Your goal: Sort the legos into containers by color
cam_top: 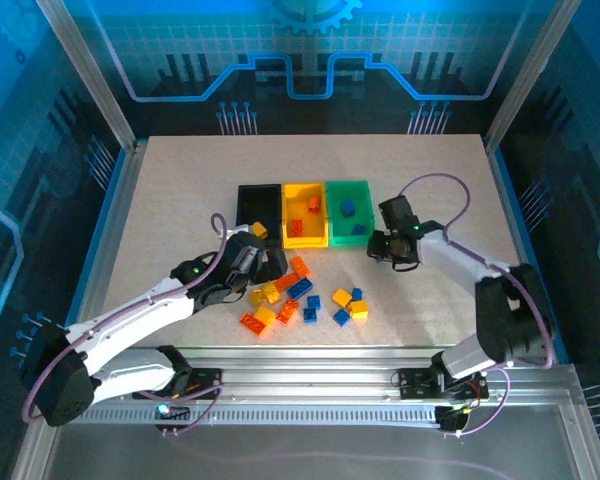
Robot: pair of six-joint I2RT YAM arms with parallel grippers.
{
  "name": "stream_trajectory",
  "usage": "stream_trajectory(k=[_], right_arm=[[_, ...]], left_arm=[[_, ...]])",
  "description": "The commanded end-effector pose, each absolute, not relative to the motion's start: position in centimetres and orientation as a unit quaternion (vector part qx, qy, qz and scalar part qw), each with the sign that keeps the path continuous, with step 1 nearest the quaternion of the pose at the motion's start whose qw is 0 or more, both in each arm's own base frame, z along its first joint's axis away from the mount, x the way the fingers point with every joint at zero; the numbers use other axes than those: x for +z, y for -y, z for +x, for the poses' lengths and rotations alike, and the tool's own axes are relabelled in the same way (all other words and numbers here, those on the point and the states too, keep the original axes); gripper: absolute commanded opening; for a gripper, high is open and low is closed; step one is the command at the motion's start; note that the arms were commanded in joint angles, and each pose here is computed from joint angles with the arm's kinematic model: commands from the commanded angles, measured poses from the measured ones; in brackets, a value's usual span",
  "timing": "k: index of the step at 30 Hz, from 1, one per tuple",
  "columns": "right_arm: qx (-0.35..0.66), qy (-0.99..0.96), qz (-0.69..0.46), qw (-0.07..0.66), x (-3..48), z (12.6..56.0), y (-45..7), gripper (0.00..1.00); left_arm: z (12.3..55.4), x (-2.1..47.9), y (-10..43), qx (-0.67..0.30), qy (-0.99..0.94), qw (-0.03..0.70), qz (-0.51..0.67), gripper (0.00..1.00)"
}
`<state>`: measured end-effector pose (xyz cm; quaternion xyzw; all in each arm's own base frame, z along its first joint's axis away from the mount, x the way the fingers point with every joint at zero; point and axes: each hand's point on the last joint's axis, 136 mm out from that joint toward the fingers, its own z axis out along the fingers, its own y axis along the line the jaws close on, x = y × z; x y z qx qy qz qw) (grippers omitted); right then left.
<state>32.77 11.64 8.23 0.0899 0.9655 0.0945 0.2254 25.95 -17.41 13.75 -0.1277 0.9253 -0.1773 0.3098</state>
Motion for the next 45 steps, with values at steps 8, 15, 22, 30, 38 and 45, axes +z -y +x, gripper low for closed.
stream_trajectory(k=[8,15,22,30,38,45], right_arm=[[0.091,-0.958,0.078,0.262,12.2,39.9,-15.1,0.38],[0.06,-0.965,0.08,0.243,10.6,44.1,-16.6,0.49],[0.078,-0.957,0.071,0.272,13.8,44.8,-18.0,0.65],[0.117,-0.948,0.048,0.291,16.9,38.6,-18.5,0.69],[0.139,-0.966,-0.042,0.213,12.7,26.9,-18.9,0.73],[0.152,-0.95,-0.223,0.159,9.4,21.0,-23.1,0.7]], left_arm=[[25.0,13.9,16.0,-0.162,-0.928,0.309,-0.132,0.99],[24.2,13.8,15.4,-0.158,-0.932,0.3,-0.132,0.99],[24.0,14.4,15.2,-0.162,-0.929,0.307,-0.13,0.99],[23.9,14.2,15.3,-0.166,-0.931,0.302,-0.125,0.99],[23.3,13.1,15.0,-0.167,-0.935,0.286,-0.13,0.99],[23.2,12.2,14.5,-0.167,-0.935,0.28,-0.142,0.99]])
